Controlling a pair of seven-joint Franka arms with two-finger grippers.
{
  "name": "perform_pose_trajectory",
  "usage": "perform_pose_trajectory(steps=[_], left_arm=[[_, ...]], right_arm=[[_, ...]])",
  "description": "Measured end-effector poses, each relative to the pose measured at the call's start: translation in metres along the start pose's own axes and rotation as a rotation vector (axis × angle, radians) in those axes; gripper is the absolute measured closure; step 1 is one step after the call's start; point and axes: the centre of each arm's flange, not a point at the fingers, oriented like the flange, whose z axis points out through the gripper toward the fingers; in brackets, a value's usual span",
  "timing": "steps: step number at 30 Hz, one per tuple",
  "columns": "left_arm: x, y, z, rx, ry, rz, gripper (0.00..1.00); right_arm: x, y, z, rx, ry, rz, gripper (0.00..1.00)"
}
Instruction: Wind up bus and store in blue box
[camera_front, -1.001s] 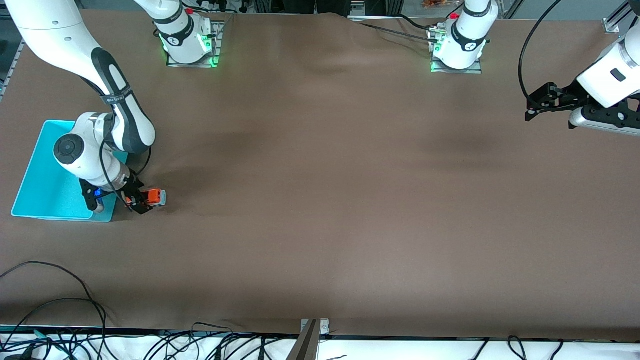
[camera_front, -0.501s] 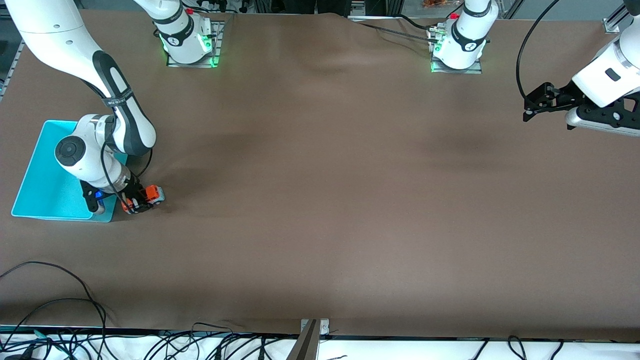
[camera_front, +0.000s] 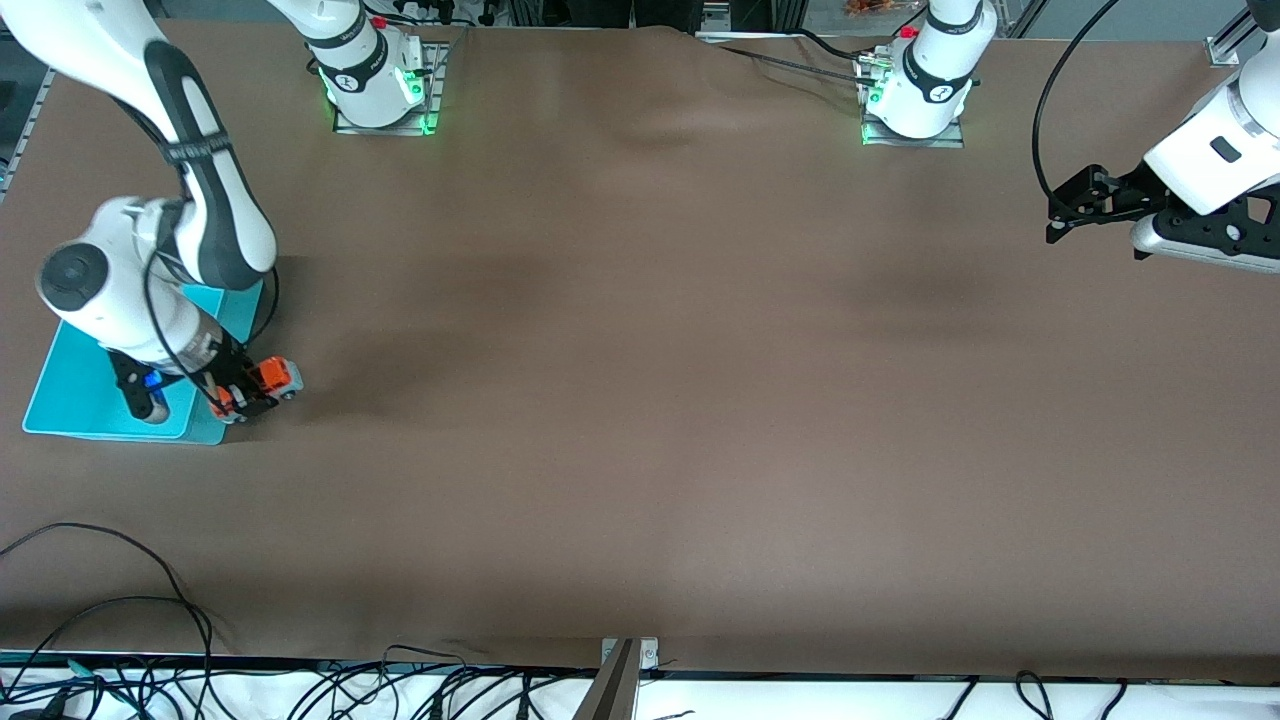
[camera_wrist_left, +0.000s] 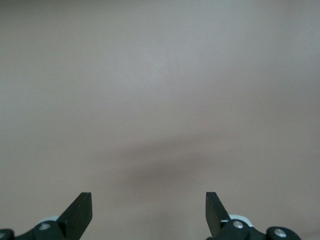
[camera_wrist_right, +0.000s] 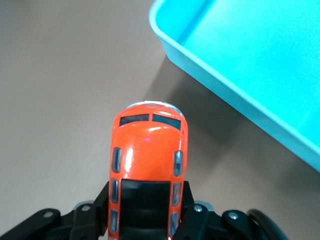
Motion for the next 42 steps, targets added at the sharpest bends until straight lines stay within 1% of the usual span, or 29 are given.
perform_pose_trajectory(steps=[4, 7, 12, 15, 22, 25, 28, 34, 37, 42], left_arm=[[0.000, 0.000, 0.000, 0.000, 0.000, 0.000, 0.00], [0.000, 0.000, 0.000, 0.000, 0.000, 0.000, 0.00], [0.000, 0.000, 0.000, 0.000, 0.000, 0.000, 0.00], [0.000, 0.000, 0.000, 0.000, 0.000, 0.000, 0.00], [0.000, 0.000, 0.000, 0.000, 0.000, 0.000, 0.00], [0.000, 0.000, 0.000, 0.000, 0.000, 0.000, 0.00], [0.000, 0.000, 0.000, 0.000, 0.000, 0.000, 0.00], [0.000, 0.000, 0.000, 0.000, 0.000, 0.000, 0.00], [0.000, 0.000, 0.000, 0.000, 0.000, 0.000, 0.00], [0.000, 0.000, 0.000, 0.000, 0.000, 0.000, 0.00]], right_arm=[[-0.005, 0.000, -0.036, -0.012, -0.013, -0.046, 0.44], [-0.007, 0.001, -0.053, -0.035, -0.026, -0.082, 0.44], [-0.003, 0.006, -0.066, -0.086, -0.041, -0.217, 0.44], [0.007, 0.014, -0.067, -0.101, -0.040, -0.294, 0.44], [0.053, 0.058, -0.062, -0.127, -0.049, -0.474, 0.44], [0.076, 0.083, -0.059, -0.150, -0.055, -0.558, 0.44], [0.096, 0.107, -0.053, -0.191, -0.062, -0.636, 0.44], [0.114, 0.135, -0.028, -0.298, -0.089, -0.758, 0.44], [0.115, 0.143, -0.007, -0.347, -0.120, -0.791, 0.44], [0.114, 0.154, 0.034, -0.392, -0.181, -0.814, 0.44]])
